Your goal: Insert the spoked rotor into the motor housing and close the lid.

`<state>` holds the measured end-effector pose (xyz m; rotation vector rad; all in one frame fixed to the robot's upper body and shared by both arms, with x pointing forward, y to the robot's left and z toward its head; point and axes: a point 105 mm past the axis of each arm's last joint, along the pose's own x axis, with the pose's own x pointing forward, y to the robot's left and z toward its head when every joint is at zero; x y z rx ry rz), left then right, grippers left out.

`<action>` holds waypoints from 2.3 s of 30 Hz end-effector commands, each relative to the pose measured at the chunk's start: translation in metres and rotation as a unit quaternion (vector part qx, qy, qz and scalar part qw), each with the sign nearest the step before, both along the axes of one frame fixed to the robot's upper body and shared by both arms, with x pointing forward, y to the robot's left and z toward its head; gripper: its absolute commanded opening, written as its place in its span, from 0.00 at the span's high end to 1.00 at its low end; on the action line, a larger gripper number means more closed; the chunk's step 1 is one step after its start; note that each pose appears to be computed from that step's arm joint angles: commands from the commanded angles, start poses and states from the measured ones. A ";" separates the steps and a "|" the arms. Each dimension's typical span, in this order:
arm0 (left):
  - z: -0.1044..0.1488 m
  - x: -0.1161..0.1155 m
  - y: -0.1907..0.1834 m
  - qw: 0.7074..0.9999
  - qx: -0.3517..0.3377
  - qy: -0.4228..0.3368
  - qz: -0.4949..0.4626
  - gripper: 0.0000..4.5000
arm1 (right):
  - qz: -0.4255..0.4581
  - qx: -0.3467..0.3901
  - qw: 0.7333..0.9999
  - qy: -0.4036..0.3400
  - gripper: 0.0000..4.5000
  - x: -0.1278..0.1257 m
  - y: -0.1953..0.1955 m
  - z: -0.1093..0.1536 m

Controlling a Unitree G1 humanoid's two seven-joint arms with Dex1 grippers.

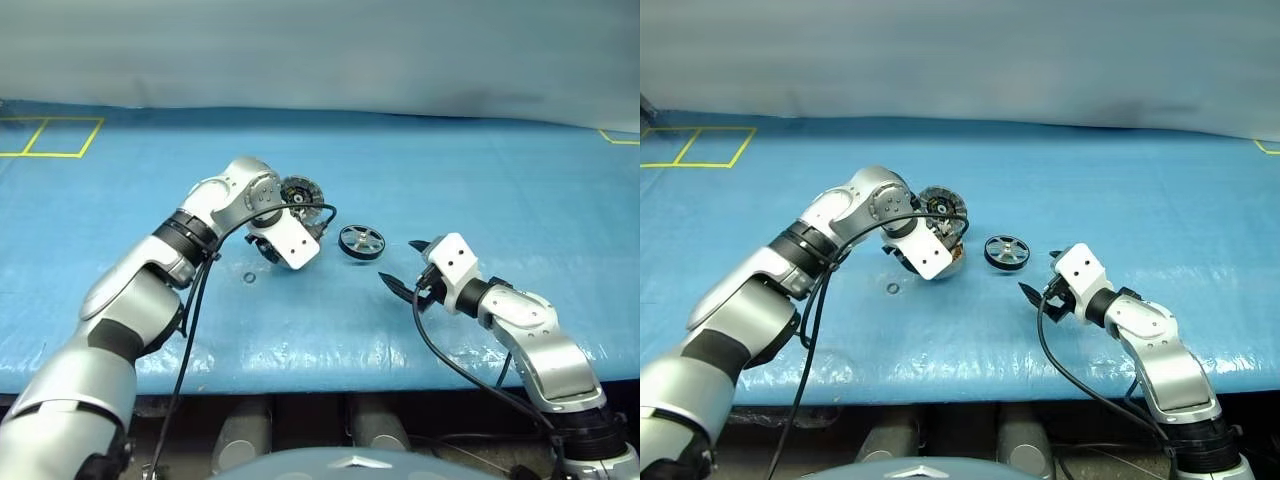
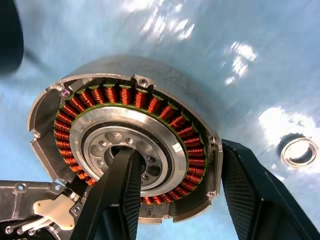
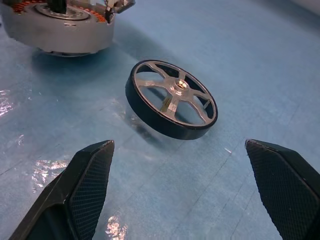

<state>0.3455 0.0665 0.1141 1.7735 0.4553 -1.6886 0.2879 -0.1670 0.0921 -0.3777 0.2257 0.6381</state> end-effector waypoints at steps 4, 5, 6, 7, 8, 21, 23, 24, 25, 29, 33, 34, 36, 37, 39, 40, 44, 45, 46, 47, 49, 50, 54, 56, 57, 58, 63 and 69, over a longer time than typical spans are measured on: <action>0.029 -0.016 -0.014 1.000 -0.022 -0.005 -0.017 0.56 | 0.001 0.019 1.000 -0.023 0.00 -0.001 0.010 0.003; 0.029 -0.017 -0.016 1.000 -0.019 -0.008 -0.020 0.56 | 0.000 0.022 0.999 -0.024 0.00 -0.001 0.011 0.003; 0.027 -0.019 -0.017 1.000 -0.012 -0.010 -0.026 0.56 | 0.000 0.023 0.999 -0.026 0.00 -0.001 0.012 0.003; 0.022 -0.021 -0.019 0.999 -0.002 -0.009 -0.032 0.56 | -0.001 0.024 0.999 -0.027 0.00 -0.001 0.012 0.003; 0.019 -0.022 -0.020 0.999 0.005 -0.008 -0.037 0.56 | -0.001 0.025 0.999 -0.029 0.00 0.000 0.013 0.003; -0.009 -0.018 -0.027 0.998 0.029 -0.007 -0.049 0.56 | -0.011 0.030 0.999 -0.038 0.00 -0.002 0.014 0.001; -0.009 -0.017 -0.029 0.998 0.024 -0.012 -0.055 0.56 | -0.011 0.030 0.999 -0.038 0.00 -0.002 0.014 0.001; -0.009 -0.017 -0.029 0.998 0.023 -0.013 -0.058 0.56 | -0.011 0.030 0.999 -0.039 0.00 -0.002 0.014 0.001; -0.009 -0.017 -0.029 0.998 0.023 -0.011 -0.059 0.48 | -0.011 0.029 0.999 -0.039 0.00 -0.002 0.014 0.001; -0.010 -0.016 -0.040 0.999 -0.025 -0.015 -0.044 0.18 | -0.010 0.031 0.999 -0.042 0.00 -0.001 0.016 0.002; -0.003 -0.026 -0.040 0.998 -0.055 0.041 0.008 0.04 | -0.006 0.032 0.999 -0.042 0.00 -0.001 0.018 0.002; 0.004 -0.029 -0.041 0.996 -0.068 0.059 0.014 0.04 | -0.006 0.032 0.999 -0.042 0.00 0.000 0.018 0.002; 0.019 -0.032 -0.040 0.992 -0.091 0.079 0.027 0.04 | -0.004 0.033 0.999 -0.042 0.00 0.000 0.018 0.003; 0.025 -0.031 -0.039 0.992 -0.099 0.077 0.031 0.04 | -0.004 0.034 0.999 -0.042 0.00 0.000 0.018 0.003; 0.034 -0.031 -0.033 0.990 -0.112 0.080 0.042 0.04 | -0.003 0.036 0.998 -0.042 0.00 0.001 0.019 0.003; 0.037 -0.033 -0.028 0.988 -0.115 0.087 0.047 0.04 | -0.002 0.037 0.998 -0.041 0.00 0.002 0.019 0.003; 0.040 -0.054 -0.009 0.982 -0.118 0.136 0.058 0.04 | 0.001 0.040 0.998 -0.041 0.00 0.004 0.021 0.003; 0.042 -0.059 -0.006 0.979 -0.125 0.148 0.060 0.04 | 0.003 0.041 0.998 -0.041 0.00 0.004 0.021 0.003; 0.045 -0.062 -0.005 0.976 -0.137 0.155 0.060 0.04 | 0.005 0.044 0.998 -0.041 0.00 0.004 0.022 0.004; 0.050 -0.063 -0.004 0.974 -0.153 0.158 0.060 0.04 | 0.007 0.048 0.998 -0.041 0.00 0.004 0.023 0.005; 0.061 -0.059 -0.009 0.965 -0.197 0.156 0.069 0.04 | 0.010 0.054 0.998 -0.042 0.00 0.005 0.024 0.006; 0.069 -0.051 -0.015 0.956 -0.240 0.145 0.083 0.04 | 0.012 0.060 0.997 -0.042 0.00 0.004 0.025 0.007; 0.103 -0.022 -0.037 0.860 -0.469 0.124 0.160 0.04 | 0.019 0.074 0.996 -0.036 0.00 0.004 0.030 0.005; 0.097 -0.014 -0.032 0.817 -0.528 0.112 0.202 0.04 | 0.019 0.074 0.996 -0.035 0.00 0.003 0.030 0.004; 0.086 -0.013 -0.026 0.799 -0.544 0.115 0.227 0.04 | 0.019 0.075 0.996 -0.035 0.00 0.002 0.030 0.004; 0.073 -0.012 -0.019 0.789 -0.549 0.110 0.253 0.04 | 0.019 0.075 0.996 -0.035 0.00 0.001 0.029 0.005; 0.017 -0.021 0.019 0.753 -0.535 0.104 0.368 0.04 | 0.018 0.073 0.997 -0.028 0.00 -0.005 0.023 0.004; 0.017 -0.025 0.050 0.714 -0.559 0.103 0.409 0.04 | 0.048 0.089 0.995 0.002 0.00 -0.019 0.032 -0.003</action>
